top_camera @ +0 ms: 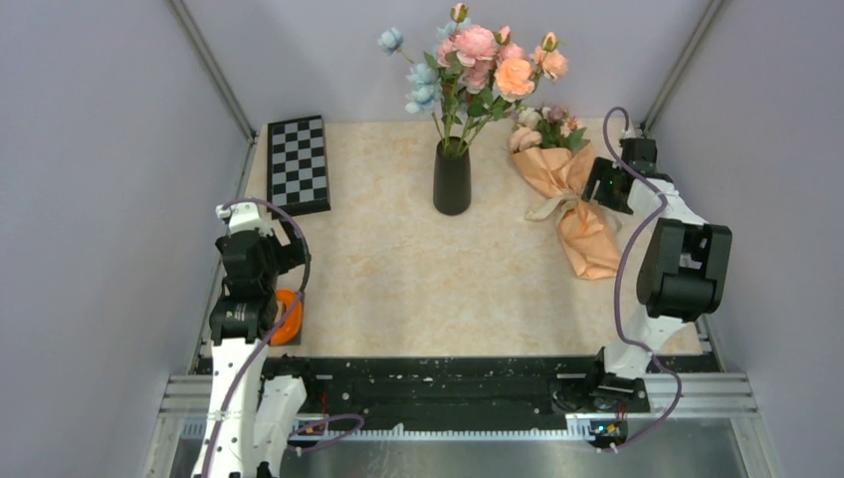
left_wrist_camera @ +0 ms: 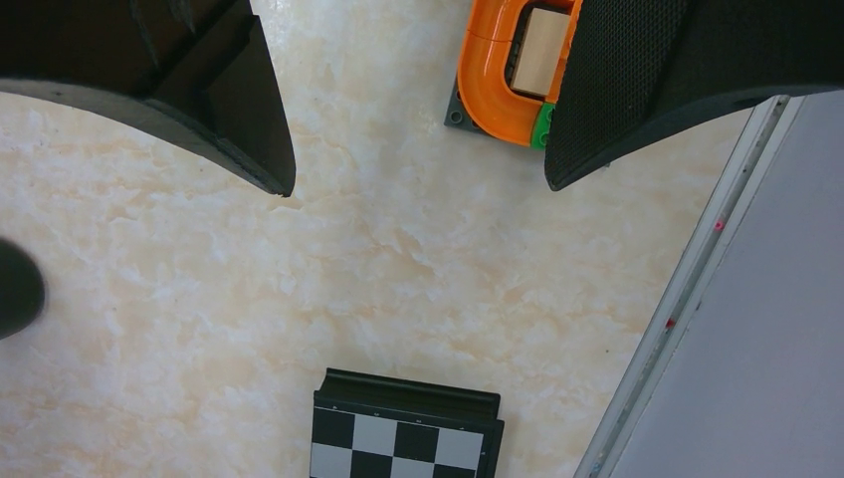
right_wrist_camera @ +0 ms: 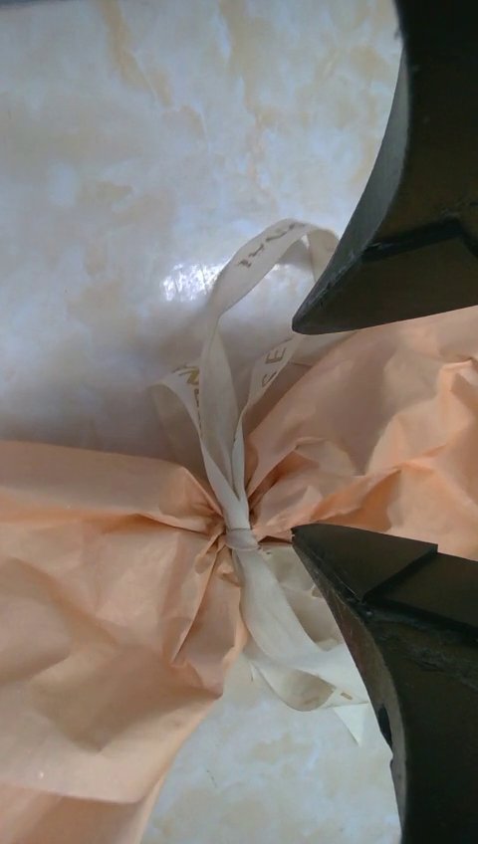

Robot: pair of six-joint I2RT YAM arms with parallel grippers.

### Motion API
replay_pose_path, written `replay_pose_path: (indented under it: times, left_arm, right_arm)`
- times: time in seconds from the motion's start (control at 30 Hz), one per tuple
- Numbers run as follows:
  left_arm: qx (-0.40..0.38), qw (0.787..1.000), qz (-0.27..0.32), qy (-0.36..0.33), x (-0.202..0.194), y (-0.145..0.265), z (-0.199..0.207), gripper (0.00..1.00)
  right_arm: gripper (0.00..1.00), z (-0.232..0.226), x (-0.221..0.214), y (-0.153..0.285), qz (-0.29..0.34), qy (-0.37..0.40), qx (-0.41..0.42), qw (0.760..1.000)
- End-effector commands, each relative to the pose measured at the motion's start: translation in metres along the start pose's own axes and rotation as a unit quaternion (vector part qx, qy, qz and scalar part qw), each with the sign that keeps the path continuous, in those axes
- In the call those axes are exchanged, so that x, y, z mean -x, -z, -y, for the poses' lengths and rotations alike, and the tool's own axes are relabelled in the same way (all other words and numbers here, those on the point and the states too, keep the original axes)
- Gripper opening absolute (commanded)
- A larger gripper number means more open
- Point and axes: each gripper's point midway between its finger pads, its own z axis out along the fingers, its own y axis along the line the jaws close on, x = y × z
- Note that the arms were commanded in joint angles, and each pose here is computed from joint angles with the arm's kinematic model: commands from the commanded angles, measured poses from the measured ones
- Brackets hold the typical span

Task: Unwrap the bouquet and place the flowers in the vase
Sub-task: Move the fake flower to the center of the board.

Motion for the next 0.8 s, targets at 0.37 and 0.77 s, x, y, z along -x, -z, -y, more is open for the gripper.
replay_pose_path:
  times: [0.37,0.77]
  left_arm:
    - [0.028,0.999,0.03,-0.005,0.011,0.003,-0.011,0.99]
    - [0.022,0.999,0.029,-0.005,0.011,0.002,-0.009,0.99]
  right_arm:
    - [0.72,-0.052,-0.005,-0.03,-0.015,0.075,0.089,0.993]
    - [0.66,-0.054,-0.015,-0.044,-0.031,0.045,0.049,0.997]
